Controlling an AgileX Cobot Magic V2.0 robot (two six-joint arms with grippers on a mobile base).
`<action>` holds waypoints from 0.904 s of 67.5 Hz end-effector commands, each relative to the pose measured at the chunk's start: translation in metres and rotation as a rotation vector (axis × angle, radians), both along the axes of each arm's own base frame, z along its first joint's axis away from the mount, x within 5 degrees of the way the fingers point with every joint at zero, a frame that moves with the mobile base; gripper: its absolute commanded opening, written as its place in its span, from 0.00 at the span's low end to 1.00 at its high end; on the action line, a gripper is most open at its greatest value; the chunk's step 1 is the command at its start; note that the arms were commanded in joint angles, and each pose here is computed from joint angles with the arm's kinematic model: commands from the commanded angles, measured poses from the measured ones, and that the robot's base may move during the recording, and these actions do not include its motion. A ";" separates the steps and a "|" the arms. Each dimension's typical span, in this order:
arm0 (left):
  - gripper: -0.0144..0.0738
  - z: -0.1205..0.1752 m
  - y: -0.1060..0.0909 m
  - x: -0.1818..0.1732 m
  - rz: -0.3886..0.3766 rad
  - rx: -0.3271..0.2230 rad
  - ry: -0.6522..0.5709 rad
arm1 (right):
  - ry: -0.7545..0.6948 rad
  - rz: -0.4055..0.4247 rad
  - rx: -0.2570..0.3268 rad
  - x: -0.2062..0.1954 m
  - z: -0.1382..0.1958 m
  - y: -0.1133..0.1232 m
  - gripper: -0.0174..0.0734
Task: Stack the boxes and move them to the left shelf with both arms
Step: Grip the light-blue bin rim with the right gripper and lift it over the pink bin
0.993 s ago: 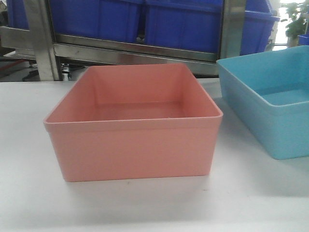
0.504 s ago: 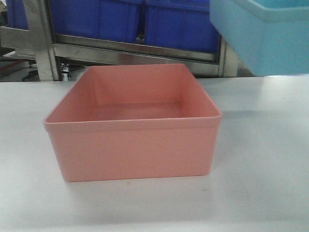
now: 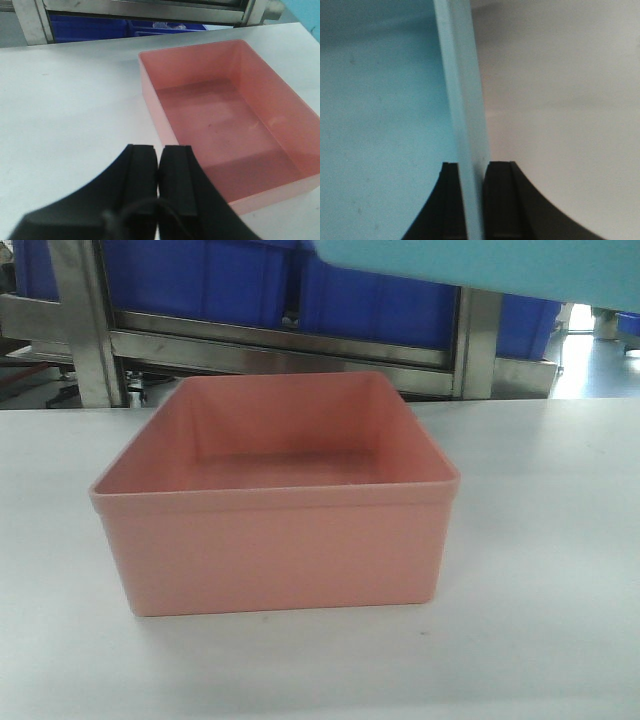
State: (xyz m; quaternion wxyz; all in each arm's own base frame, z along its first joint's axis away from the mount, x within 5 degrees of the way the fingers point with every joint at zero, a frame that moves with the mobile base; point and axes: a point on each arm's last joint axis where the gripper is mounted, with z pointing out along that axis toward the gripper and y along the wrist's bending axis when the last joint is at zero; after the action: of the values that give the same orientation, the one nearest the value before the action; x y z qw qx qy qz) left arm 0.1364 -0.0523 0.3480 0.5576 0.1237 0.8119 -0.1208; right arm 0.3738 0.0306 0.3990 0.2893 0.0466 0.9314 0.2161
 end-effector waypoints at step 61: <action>0.16 0.017 0.000 0.001 0.001 -0.047 -0.100 | 0.012 -0.040 0.003 -0.005 -0.014 0.134 0.25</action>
State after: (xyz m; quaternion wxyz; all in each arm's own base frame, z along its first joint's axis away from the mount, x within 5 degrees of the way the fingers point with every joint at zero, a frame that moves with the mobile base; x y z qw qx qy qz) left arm 0.1364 -0.0523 0.3480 0.5576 0.1237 0.8119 -0.1208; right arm 0.3740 0.1678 0.3437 0.2067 0.0591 0.9629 0.1630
